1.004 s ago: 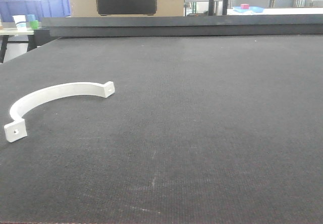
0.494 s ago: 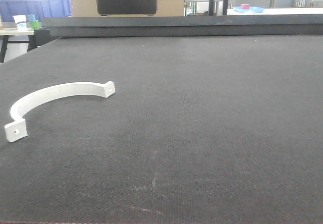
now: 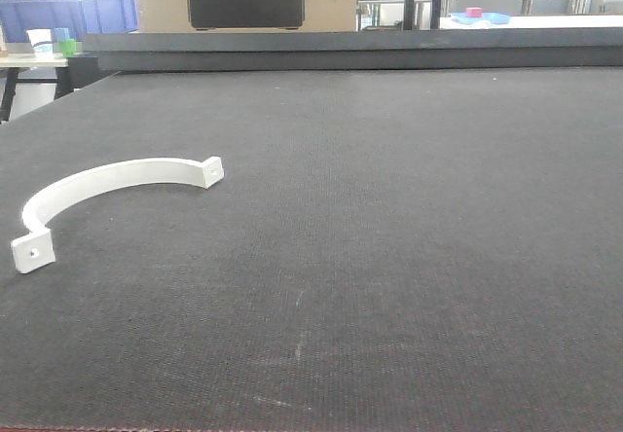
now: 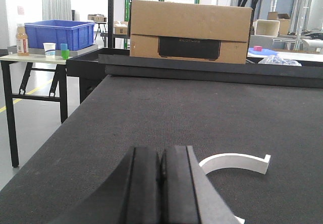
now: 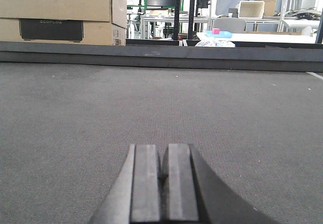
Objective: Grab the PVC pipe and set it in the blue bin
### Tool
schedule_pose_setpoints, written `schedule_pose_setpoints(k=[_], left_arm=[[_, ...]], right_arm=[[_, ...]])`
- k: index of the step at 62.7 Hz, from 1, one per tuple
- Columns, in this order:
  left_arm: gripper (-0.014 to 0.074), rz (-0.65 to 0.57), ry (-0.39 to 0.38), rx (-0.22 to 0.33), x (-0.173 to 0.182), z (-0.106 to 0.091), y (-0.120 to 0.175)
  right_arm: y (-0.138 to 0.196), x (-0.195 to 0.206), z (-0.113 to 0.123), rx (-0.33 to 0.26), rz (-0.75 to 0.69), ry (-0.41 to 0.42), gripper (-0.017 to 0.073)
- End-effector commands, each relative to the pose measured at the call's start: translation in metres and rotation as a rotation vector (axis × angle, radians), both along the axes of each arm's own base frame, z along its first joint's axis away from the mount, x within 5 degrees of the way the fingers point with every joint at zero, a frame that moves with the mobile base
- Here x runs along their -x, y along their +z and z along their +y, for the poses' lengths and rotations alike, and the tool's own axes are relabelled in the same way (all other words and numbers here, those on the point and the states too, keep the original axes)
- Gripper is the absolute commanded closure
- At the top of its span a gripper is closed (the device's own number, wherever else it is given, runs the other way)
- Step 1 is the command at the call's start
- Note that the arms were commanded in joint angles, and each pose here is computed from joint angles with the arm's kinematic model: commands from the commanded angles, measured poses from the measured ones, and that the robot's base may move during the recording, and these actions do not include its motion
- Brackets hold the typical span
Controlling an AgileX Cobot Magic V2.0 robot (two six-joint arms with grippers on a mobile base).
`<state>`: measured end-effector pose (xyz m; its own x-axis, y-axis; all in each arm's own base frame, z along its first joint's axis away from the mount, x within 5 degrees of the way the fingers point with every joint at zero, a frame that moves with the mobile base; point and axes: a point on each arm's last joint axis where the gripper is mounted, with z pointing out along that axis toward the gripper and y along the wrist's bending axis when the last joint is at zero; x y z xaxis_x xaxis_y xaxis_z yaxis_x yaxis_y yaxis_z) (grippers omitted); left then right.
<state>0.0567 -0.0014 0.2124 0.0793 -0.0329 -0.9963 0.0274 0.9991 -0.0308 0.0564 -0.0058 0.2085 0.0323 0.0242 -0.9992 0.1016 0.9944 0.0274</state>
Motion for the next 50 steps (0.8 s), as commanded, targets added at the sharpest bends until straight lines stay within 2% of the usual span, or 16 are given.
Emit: schedule_pose_setpoints(k=[1, 19, 26, 30, 38, 43, 47, 50], left_arm=[[0.0704, -0.025, 0.002, 0.003, 0.001, 0.000, 0.002], [0.0704, -0.025, 0.002, 0.003, 0.001, 0.000, 0.002], [0.0704, -0.036, 0.002, 0.003, 0.001, 0.000, 0.003], [0.0704, -0.069, 0.001, 0.004, 0.001, 0.000, 0.006], [0.0704, -0.224, 0.000, 0.047, 0.004, 0.001, 0.020], [0.0704, -0.238, -0.002, 0.055, 0.009, 0.001, 0.040], [0.0704, -0.222, -0.003, 0.039, 0.013, 0.001, 0.055], [0.0704, -0.239, 0.003, 0.002, 0.019, 0.001, 0.071]], right_arm=[[0.002, 0.000, 0.000, 0.010, -0.025, -0.006, 0.0728], [0.014, 0.002, 0.000, 0.023, -0.164, -0.008, 0.0728], [0.022, 0.004, -0.001, -0.028, -0.260, -0.010, 0.0728], [0.026, 0.005, -0.001, -0.025, -0.303, -0.012, 0.0728], [0.032, 0.007, -0.001, -0.024, -0.341, -0.012, 0.0728], [0.049, 0.011, -0.002, -0.072, -0.376, -0.009, 0.0728], [0.061, 0.014, -0.001, -0.101, -0.389, -0.004, 0.0728], [0.071, 0.018, -0.001, -0.103, -0.414, -0.001, 0.0728]])
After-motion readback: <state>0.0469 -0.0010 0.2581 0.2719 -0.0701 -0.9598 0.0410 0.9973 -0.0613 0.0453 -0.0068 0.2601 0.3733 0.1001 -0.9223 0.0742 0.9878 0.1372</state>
